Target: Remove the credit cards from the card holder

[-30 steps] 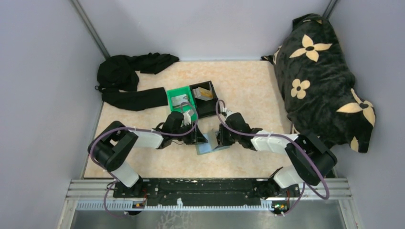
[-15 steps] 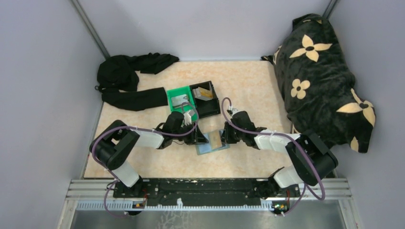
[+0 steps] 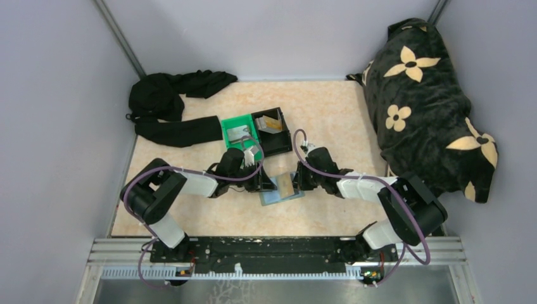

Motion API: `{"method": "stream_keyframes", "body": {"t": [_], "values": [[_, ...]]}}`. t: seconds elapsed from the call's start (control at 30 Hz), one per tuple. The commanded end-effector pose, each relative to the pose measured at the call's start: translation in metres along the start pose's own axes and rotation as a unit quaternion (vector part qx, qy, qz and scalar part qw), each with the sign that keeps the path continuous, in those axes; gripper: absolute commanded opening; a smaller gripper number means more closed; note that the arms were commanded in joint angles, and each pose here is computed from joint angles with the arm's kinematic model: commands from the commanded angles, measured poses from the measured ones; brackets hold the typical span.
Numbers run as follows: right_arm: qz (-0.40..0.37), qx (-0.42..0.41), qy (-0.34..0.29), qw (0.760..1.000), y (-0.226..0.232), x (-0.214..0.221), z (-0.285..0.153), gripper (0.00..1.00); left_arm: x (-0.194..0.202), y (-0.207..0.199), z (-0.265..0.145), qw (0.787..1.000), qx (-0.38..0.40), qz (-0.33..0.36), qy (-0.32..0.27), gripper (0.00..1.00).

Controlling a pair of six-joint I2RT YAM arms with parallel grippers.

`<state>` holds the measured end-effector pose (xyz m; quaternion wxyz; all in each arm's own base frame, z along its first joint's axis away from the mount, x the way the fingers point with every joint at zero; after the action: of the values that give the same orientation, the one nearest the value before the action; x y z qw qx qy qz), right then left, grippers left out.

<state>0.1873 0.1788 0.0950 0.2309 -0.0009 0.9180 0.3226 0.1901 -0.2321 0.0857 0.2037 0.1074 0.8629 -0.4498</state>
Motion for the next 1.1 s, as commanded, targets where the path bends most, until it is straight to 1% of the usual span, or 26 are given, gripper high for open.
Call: {"method": "stream_keyframes", "body": {"t": [0.0,0.1,0.17,0.27,0.33,0.43,0.6,0.87,1.07], "values": [[-0.010,0.001,0.000,1.000,-0.001,0.000,0.001,0.00,-0.002,-0.001,0.002,1.000,0.013,0.000,-0.003,0.43],[-0.007,0.007,0.005,1.000,-0.004,0.003,0.004,0.00,-0.007,-0.009,0.004,0.998,0.062,-0.002,-0.018,0.43],[0.001,0.026,-0.008,1.000,-0.007,-0.001,0.000,0.00,-0.010,-0.012,0.008,0.997,0.080,-0.007,-0.020,0.43],[0.019,0.038,-0.033,0.999,-0.016,-0.008,-0.013,0.00,-0.009,-0.010,0.010,0.996,0.087,-0.013,-0.017,0.43],[0.017,0.041,-0.047,0.998,-0.018,-0.014,-0.022,0.00,-0.006,-0.008,0.011,0.996,0.085,-0.015,-0.014,0.43],[0.006,0.052,-0.044,0.998,-0.019,-0.017,-0.026,0.00,-0.005,-0.006,0.012,0.996,0.087,-0.017,-0.010,0.43],[0.015,0.029,-0.028,0.999,-0.019,-0.013,-0.019,0.00,-0.006,-0.007,0.016,0.995,0.100,-0.025,-0.015,0.43],[0.013,-0.002,-0.021,1.000,-0.014,-0.014,-0.015,0.00,-0.007,-0.003,0.025,0.994,0.103,-0.035,-0.014,0.43],[0.021,-0.011,-0.013,1.000,-0.016,-0.009,-0.011,0.00,-0.010,-0.004,0.028,0.992,0.116,-0.040,-0.015,0.43]]}}
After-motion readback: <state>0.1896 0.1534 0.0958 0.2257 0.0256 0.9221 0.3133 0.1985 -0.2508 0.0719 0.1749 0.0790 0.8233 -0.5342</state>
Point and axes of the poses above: each gripper's point midway between its finger pads, its own z axis out along the fingers, its own y axis along the line the jaws close on, x = y × z, the point moved 10 cm from there along -z, back along the fingers, and after that the axes turned 8 degrees about z, right-handed, at the moved point
